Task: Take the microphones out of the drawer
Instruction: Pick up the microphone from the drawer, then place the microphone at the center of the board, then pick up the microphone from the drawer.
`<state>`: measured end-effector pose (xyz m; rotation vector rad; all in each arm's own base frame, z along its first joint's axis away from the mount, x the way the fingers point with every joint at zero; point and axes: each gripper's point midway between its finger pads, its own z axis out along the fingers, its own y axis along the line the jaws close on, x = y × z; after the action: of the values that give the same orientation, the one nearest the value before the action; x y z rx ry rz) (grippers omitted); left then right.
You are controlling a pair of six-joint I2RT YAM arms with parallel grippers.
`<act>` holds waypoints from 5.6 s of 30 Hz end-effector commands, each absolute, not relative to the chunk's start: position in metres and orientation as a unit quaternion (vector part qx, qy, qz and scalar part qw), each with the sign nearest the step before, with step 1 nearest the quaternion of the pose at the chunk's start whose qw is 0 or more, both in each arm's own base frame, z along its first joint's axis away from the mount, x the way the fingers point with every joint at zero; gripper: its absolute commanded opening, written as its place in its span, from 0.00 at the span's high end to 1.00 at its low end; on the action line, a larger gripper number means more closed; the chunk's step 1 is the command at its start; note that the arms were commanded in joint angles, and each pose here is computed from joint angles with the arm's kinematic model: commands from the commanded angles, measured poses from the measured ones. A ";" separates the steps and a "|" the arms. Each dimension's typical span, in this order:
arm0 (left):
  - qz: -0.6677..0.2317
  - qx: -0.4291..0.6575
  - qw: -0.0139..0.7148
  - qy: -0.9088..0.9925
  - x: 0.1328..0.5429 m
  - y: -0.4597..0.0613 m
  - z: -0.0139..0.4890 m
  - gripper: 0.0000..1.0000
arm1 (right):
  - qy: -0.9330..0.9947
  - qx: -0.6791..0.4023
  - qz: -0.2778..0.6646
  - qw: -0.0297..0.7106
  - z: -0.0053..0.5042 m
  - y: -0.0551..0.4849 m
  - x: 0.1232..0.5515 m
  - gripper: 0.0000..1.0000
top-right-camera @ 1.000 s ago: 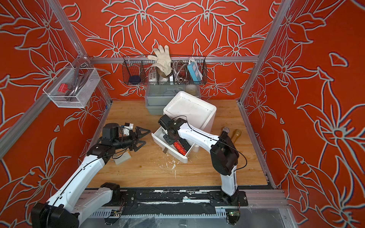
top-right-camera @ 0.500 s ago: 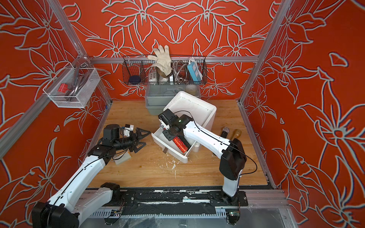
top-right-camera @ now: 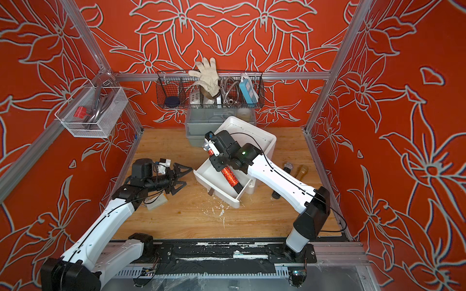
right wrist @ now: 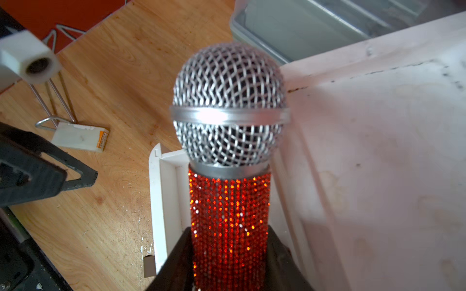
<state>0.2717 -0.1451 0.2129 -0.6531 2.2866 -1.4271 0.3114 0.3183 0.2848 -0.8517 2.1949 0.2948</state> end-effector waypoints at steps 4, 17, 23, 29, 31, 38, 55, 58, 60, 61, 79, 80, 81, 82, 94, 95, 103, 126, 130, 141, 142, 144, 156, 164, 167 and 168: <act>-0.513 -0.199 0.205 0.810 0.279 -0.147 0.233 0.00 | 0.842 -0.247 0.146 0.456 0.369 0.261 0.320 0.97; -0.503 -0.136 0.206 0.828 0.284 -0.173 0.249 0.00 | 0.872 -0.043 0.056 0.484 0.377 0.091 0.318 0.98; -0.501 -0.120 0.207 0.832 0.285 -0.181 0.253 0.00 | 0.883 0.054 0.049 0.463 0.342 0.039 0.320 0.99; -0.500 -0.111 0.203 0.835 0.280 -0.184 0.252 0.00 | 0.896 0.152 0.121 0.399 0.268 0.013 0.340 0.99; -0.497 -0.110 0.200 0.837 0.277 -0.184 0.249 0.00 | 0.896 0.181 0.135 0.382 0.243 0.007 0.346 0.99; -0.492 -0.121 0.192 0.840 0.269 -0.182 0.236 0.00 | 0.903 0.222 0.145 0.338 0.185 0.004 0.360 0.99; -0.486 -0.131 0.195 0.842 0.269 -0.179 0.232 0.00 | 0.923 0.241 0.152 0.257 0.093 0.014 0.385 1.00; -0.486 -0.132 0.195 0.842 0.269 -0.179 0.232 0.00 | 0.927 0.242 0.151 0.242 0.079 0.018 0.387 0.99; -0.485 -0.133 0.195 0.842 0.269 -0.179 0.232 0.00 | 0.929 0.244 0.150 0.234 0.071 0.020 0.387 0.99; -0.485 -0.133 0.195 0.842 0.268 -0.179 0.232 0.00 | 0.930 0.244 0.150 0.232 0.069 0.021 0.388 0.98; -0.481 -0.138 0.198 0.843 0.269 -0.177 0.230 0.00 | 0.935 0.247 0.150 0.208 0.047 0.028 0.395 0.64; -0.481 -0.138 0.199 0.842 0.269 -0.177 0.231 0.00 | 0.935 0.246 0.150 0.208 0.048 0.029 0.395 0.62; -0.481 -0.138 0.200 0.842 0.269 -0.176 0.231 0.00 | 0.934 0.246 0.151 0.211 0.051 0.029 0.396 0.60; -0.481 -0.138 0.201 0.842 0.268 -0.176 0.231 0.00 | 0.934 0.245 0.152 0.212 0.053 0.029 0.396 0.59; -0.479 -0.139 0.206 0.842 0.268 -0.175 0.230 0.00 | 0.928 0.228 0.146 0.254 0.100 0.025 0.397 0.46; -0.479 -0.139 0.206 0.842 0.268 -0.175 0.230 0.00 | 0.928 0.227 0.145 0.257 0.103 0.024 0.396 0.47; -0.470 -0.146 0.208 0.846 0.269 -0.172 0.225 0.00 | 0.919 0.184 0.135 0.322 0.172 0.021 0.375 0.47; -0.479 -0.196 0.191 0.834 0.275 -0.162 0.205 0.00 | 0.863 -0.212 0.301 0.346 0.292 0.229 0.275 0.50; -0.476 -0.200 0.189 0.835 0.276 -0.161 0.202 0.00 | 0.862 -0.261 0.297 0.317 0.274 0.261 0.263 0.50; -0.487 -0.192 0.192 0.830 0.280 -0.156 0.211 0.00 | 0.887 -0.308 0.223 0.262 0.215 0.293 0.262 0.50; -0.486 -0.191 0.194 0.830 0.280 -0.155 0.212 0.00 | 0.893 -0.309 0.205 0.257 0.210 0.289 0.266 0.50; -0.486 -0.191 0.196 0.830 0.279 -0.153 0.214 0.00 | 0.897 -0.319 0.179 0.248 0.203 0.285 0.270 0.49; -0.487 -0.195 0.195 0.829 0.278 -0.151 0.212 0.00 | 0.907 -0.352 0.077 0.219 0.165 0.270 0.287 0.49; -0.489 -0.197 0.194 0.827 0.280 -0.151 0.212 0.00 | 0.901 -0.378 -0.023 0.213 0.148 0.252 0.288 0.48; -0.490 -0.198 0.192 0.827 0.280 -0.152 0.212 0.00 | 0.900 -0.377 -0.034 0.215 0.143 0.249 0.287 0.48; -0.491 -0.198 0.193 0.827 0.280 -0.152 0.212 0.00 | 0.901 -0.376 -0.037 0.215 0.142 0.248 0.287 0.48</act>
<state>0.2787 -0.1507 0.2016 -0.5933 2.3491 -1.3556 0.2832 0.2664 0.1521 -1.0463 2.4828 0.0427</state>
